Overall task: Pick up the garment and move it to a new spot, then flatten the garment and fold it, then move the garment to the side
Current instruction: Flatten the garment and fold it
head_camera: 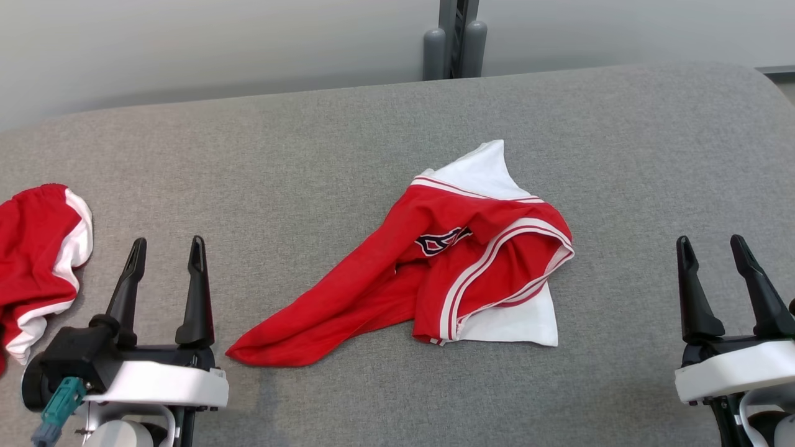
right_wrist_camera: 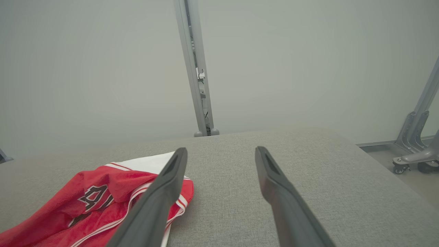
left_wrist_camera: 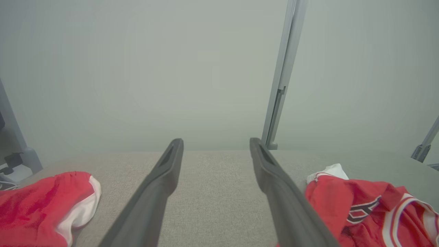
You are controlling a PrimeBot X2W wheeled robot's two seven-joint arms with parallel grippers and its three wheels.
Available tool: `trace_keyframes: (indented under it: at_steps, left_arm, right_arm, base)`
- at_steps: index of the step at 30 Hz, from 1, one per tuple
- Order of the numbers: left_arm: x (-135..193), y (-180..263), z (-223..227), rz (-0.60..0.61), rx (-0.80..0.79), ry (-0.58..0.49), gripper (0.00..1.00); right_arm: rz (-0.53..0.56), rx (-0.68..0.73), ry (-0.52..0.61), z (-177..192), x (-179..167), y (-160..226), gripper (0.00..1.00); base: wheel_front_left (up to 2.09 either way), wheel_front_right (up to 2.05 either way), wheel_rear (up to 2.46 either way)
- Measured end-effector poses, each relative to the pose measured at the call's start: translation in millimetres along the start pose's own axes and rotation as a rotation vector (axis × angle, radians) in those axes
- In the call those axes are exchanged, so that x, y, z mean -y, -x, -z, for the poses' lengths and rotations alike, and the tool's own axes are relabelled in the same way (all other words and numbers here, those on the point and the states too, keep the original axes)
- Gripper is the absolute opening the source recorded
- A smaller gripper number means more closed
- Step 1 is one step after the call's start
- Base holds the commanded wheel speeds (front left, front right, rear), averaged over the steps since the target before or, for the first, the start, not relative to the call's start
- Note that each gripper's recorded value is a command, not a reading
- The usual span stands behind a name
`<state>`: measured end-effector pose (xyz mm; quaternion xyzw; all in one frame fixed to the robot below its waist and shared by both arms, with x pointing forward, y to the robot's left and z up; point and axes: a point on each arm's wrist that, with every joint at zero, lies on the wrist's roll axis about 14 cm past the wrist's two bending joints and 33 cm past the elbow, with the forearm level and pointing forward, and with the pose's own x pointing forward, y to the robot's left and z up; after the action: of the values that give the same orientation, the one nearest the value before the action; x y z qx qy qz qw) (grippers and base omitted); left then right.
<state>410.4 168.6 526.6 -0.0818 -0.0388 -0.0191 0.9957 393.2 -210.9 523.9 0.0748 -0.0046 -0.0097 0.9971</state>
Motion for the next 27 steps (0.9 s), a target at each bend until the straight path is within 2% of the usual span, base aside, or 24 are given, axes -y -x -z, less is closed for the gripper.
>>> trace_keyframes:
  at_steps: [15, 23, 27]
  left_arm:
    - [-5, 11, -4, -0.011, -0.020, -0.008, 1.00]
    - [-13, 11, 4, -0.041, -0.037, 0.010, 1.00]
    - [-18, 5, 13, -0.055, -0.052, 0.020, 1.00]
  right_arm:
    - [-0.041, -0.046, 0.020, 9, -11, -11, 1.00]
    - [-0.036, -0.139, -0.016, 37, 6, -65, 1.00]
    - [-0.092, -0.200, -0.010, 53, -6, -104, 1.00]
  base:
    - [0.00, 0.00, 0.00]
    - [0.00, 0.00, 0.00]
    - [0.00, 0.00, 0.00]
